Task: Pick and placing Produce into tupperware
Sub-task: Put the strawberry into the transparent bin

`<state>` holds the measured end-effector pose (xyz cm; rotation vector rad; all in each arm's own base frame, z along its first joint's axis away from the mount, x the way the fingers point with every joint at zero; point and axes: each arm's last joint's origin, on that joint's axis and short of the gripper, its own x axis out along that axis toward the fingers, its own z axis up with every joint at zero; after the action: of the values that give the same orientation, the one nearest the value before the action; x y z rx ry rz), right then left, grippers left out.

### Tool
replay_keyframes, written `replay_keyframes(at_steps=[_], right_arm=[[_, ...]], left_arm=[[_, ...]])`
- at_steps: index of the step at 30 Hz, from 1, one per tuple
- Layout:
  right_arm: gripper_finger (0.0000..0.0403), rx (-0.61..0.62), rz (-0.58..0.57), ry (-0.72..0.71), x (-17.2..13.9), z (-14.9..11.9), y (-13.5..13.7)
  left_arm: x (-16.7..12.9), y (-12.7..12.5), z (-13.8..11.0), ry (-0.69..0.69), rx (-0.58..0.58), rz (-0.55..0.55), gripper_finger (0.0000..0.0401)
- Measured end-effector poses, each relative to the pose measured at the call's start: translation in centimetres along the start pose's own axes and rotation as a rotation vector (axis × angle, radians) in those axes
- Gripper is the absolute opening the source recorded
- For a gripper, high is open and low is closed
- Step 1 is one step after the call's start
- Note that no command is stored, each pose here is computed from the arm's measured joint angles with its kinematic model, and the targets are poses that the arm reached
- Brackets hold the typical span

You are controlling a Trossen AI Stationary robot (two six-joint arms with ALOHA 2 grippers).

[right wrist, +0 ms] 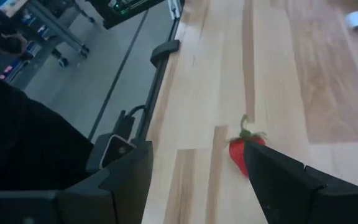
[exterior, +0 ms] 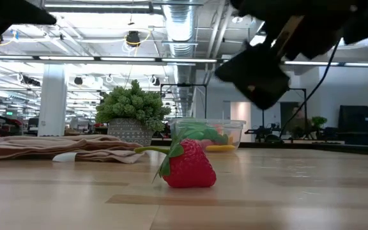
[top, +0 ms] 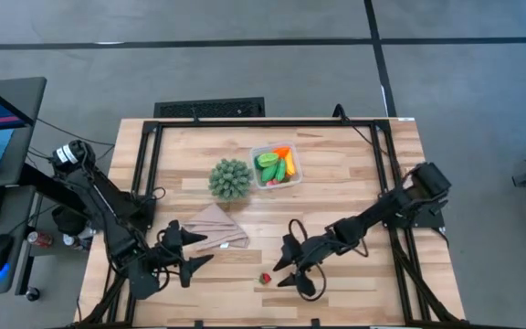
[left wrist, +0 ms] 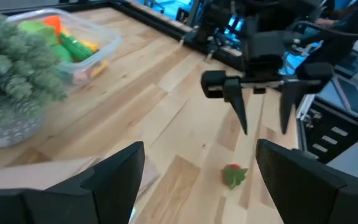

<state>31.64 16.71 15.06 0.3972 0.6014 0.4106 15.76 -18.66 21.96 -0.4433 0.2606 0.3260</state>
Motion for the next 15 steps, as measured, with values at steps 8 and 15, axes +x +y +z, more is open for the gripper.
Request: replay_keyframes(at_steps=[8, 15], right_arm=[[0.0244, -0.11, -0.017, 0.024, 4.3, -0.4, -0.8], [0.0244, -0.059, -0.121, 0.061, 5.0, -0.5, -2.4]], left_arm=[[-0.6, 1.2, -0.6, 0.001, 0.012, 0.057, 0.03], [-1.2, 1.4, -0.9, 0.009, -0.028, 0.053, 0.03]])
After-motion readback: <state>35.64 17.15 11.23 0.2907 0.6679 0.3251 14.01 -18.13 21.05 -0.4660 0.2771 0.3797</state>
